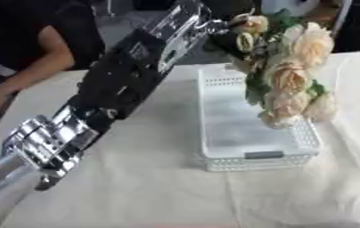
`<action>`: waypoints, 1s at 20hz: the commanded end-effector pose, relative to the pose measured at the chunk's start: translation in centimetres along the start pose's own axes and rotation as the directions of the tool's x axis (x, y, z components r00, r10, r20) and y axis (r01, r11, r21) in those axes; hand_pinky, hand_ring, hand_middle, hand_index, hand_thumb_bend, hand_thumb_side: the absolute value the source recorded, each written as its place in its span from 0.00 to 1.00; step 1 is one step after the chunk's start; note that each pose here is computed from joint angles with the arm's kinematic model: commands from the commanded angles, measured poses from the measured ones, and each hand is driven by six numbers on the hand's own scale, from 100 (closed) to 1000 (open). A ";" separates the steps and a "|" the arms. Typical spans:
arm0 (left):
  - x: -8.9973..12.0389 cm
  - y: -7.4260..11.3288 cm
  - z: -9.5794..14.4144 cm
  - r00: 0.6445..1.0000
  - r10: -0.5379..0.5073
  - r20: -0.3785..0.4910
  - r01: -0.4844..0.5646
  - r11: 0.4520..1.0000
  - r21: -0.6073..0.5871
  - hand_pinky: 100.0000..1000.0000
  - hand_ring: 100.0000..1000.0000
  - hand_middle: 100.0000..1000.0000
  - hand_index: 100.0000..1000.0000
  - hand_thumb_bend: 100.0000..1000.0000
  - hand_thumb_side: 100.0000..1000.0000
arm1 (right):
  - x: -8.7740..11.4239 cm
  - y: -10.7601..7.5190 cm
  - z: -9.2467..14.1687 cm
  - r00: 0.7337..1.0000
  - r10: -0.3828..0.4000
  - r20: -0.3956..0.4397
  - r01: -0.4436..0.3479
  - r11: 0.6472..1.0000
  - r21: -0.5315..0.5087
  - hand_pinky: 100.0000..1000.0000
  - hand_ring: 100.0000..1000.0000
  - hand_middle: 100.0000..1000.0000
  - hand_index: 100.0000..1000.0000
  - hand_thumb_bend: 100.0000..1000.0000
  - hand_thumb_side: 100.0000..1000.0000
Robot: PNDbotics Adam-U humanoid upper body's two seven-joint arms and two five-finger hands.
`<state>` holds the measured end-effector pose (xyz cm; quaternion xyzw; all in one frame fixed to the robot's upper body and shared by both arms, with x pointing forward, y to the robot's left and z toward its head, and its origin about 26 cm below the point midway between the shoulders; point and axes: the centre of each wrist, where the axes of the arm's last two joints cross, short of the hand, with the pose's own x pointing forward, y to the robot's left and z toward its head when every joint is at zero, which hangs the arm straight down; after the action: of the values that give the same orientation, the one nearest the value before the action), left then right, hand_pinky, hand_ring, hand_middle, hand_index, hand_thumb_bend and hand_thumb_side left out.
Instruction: Pick up objects on the table and place them in the box.
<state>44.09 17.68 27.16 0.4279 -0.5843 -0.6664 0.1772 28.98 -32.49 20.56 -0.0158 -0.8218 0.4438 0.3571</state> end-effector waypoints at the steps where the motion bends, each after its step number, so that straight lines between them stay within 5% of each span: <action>1: -2.3 4.0 1.4 0.996 -0.080 -0.028 0.082 0.994 0.068 1.00 1.00 0.97 1.00 0.95 0.94 | 0.7 -0.6 -0.3 0.999 0.025 0.019 -0.025 1.000 0.016 0.70 0.76 0.82 0.98 0.00 0.37; 7: -3.8 6.7 3.1 0.983 -0.148 -0.108 0.166 0.969 0.183 1.00 1.00 0.95 1.00 0.99 0.97 | 0.7 -0.6 -0.4 1.000 0.021 0.022 -0.022 1.000 0.021 0.70 0.76 0.82 0.98 0.00 0.37; 15: -4.4 6.0 3.6 0.978 -0.173 -0.113 0.190 0.969 0.157 1.00 1.00 0.96 1.00 0.98 1.00 | 0.7 -0.6 -0.3 1.000 0.023 0.018 -0.023 1.000 0.021 0.70 0.76 0.82 0.98 0.00 0.37; 18: -4.5 5.1 3.2 0.990 -0.122 -0.069 0.128 0.987 0.095 1.00 0.99 0.96 1.00 0.97 0.94 | 0.7 -0.6 -0.3 1.000 0.023 0.018 -0.024 0.999 0.022 0.70 0.76 0.82 0.98 0.00 0.37; 20: -4.9 3.7 2.7 1.000 0.002 -0.025 -0.002 1.000 -0.002 1.00 0.98 0.96 1.00 0.97 0.91 | 0.7 -0.6 -0.4 1.000 0.023 0.019 -0.023 0.999 0.023 0.70 0.76 0.82 0.98 0.00 0.37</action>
<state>43.65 21.37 31.40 0.4471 -0.5821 -0.6571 0.1716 29.03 -32.37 20.61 -0.0098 -0.8205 0.4465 0.3568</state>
